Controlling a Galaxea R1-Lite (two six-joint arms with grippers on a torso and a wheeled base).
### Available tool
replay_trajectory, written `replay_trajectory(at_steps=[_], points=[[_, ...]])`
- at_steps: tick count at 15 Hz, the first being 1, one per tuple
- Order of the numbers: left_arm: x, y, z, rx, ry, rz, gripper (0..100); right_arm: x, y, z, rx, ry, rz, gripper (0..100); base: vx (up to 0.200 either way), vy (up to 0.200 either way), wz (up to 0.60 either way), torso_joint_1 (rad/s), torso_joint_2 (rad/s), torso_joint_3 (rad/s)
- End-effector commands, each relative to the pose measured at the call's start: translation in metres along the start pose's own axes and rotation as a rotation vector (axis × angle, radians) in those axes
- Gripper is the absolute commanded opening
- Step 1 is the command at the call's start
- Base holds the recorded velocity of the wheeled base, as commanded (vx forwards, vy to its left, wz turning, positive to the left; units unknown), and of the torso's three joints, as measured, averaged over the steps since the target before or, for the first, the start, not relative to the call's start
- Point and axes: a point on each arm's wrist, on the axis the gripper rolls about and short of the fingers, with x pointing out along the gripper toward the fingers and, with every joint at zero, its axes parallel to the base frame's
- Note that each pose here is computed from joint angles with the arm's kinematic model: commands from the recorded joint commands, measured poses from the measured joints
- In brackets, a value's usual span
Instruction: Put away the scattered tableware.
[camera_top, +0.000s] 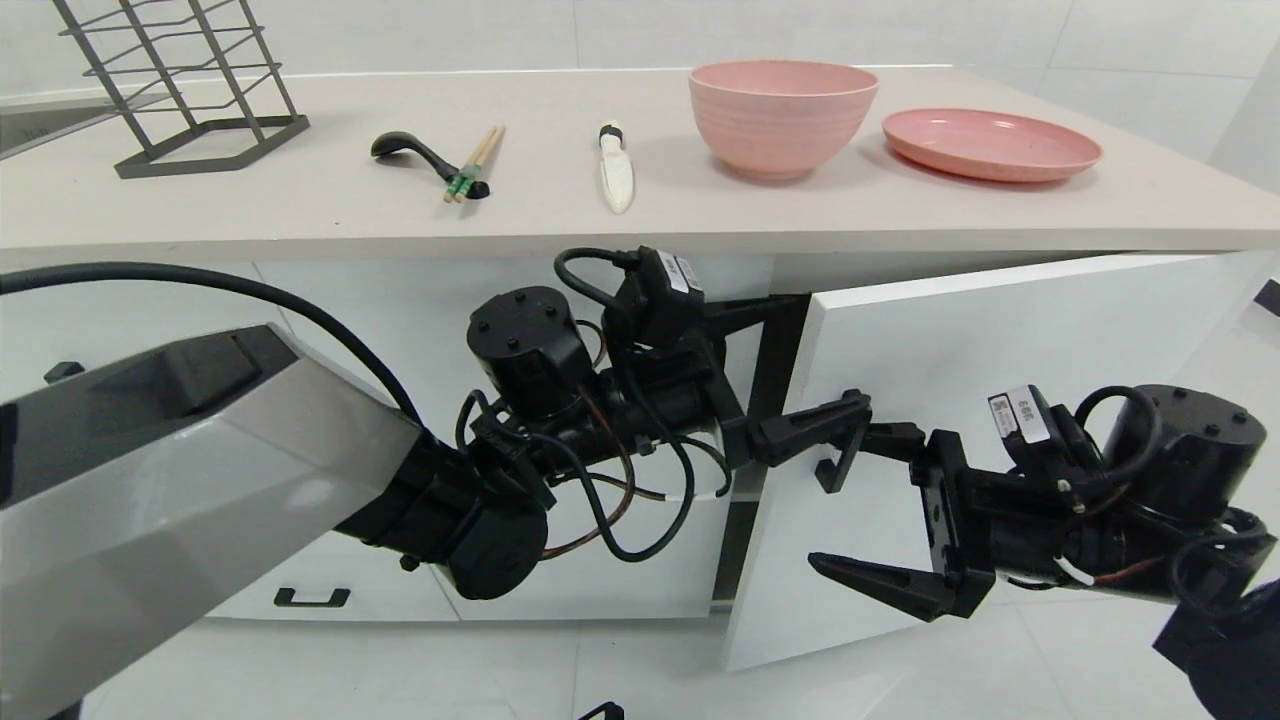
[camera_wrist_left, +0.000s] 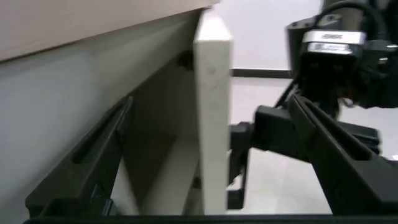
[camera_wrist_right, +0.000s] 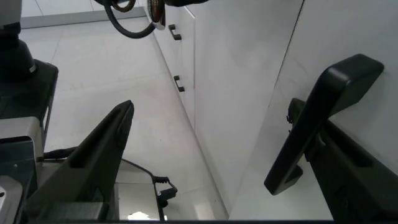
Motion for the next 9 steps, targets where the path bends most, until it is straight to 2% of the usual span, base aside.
replay_trajectory(at_steps=[1,4,6,7,8,9], points=[[0.009,-0.005,-0.006,-0.005,-0.006,-0.026,100,-0.006,0.005,0.003,-0.006,-0.001,-0.009,100,0.000,0.000,0.00,0.000,0.00,0.000],[0.022,-0.014,-0.010,0.000,-0.038,-0.066,100,-0.012,0.004,-0.001,-0.001,0.013,-0.033,100,0.000,0.000,0.00,0.000,0.00,0.000],[0.027,-0.023,-0.009,-0.034,-0.052,-0.090,100,-0.018,0.000,-0.002,-0.002,0.015,-0.060,100,0.000,0.000,0.00,0.000,0.00,0.000],[0.030,-0.027,-0.008,-0.073,-0.063,-0.091,100,-0.022,-0.003,-0.003,-0.004,0.019,-0.081,100,0.000,0.000,0.00,0.000,0.00,0.000],[0.031,-0.028,-0.009,-0.090,-0.062,-0.091,100,-0.024,-0.005,-0.004,0.001,0.024,-0.094,100,0.000,0.000,0.00,0.000,0.00,0.000],[0.031,-0.028,-0.010,-0.091,-0.061,-0.089,100,-0.027,-0.006,-0.004,0.002,0.025,-0.105,100,0.000,0.000,0.00,0.000,0.00,0.000]])
